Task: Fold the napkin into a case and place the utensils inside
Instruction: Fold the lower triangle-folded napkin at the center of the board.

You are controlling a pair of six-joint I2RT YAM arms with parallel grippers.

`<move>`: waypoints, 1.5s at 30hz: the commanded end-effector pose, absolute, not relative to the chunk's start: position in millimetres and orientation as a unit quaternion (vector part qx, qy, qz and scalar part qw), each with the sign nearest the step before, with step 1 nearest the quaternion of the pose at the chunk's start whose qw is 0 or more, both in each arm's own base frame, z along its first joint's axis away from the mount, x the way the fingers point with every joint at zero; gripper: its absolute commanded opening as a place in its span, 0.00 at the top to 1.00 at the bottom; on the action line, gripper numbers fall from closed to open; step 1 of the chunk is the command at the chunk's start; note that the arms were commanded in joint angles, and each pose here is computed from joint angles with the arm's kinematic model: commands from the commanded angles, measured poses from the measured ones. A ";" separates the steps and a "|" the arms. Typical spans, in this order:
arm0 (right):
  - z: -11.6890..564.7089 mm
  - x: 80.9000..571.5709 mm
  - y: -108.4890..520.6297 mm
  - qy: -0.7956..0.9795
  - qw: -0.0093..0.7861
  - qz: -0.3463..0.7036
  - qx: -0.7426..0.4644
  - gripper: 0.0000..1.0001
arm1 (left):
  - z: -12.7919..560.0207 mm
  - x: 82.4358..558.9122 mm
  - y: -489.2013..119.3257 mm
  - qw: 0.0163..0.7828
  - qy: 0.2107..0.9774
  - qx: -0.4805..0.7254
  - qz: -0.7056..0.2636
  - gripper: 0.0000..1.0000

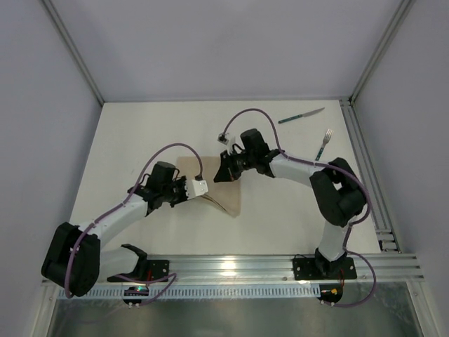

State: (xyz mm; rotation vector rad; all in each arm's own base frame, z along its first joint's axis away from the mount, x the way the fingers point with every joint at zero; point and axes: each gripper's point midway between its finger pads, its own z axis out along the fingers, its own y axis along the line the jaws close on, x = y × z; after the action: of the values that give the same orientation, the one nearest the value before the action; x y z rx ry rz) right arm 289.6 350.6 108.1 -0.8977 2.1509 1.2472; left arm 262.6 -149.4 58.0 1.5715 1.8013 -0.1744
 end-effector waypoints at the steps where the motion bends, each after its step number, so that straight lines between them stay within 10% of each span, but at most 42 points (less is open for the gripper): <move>1: 74.9 305.8 364.9 0.816 0.216 0.458 -0.279 0.96 | 70.3 258.3 -159.0 0.362 0.705 0.600 -0.106 1.00; 24: 9.4 266.8 330.7 0.856 0.080 0.426 -0.282 0.96 | 49.8 333.1 -140.5 0.283 0.779 0.526 -0.191 1.00; 45: 133.4 366.1 263.2 0.851 0.384 0.274 -0.230 0.36 | 40.7 341.1 -146.4 0.230 0.771 0.552 -0.217 1.00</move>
State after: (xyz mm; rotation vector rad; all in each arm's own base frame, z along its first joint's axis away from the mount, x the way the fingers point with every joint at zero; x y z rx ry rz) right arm 357.9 271.8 103.4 -0.5444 2.3138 0.7481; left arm 335.6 -141.1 31.2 1.5112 2.1496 -0.5701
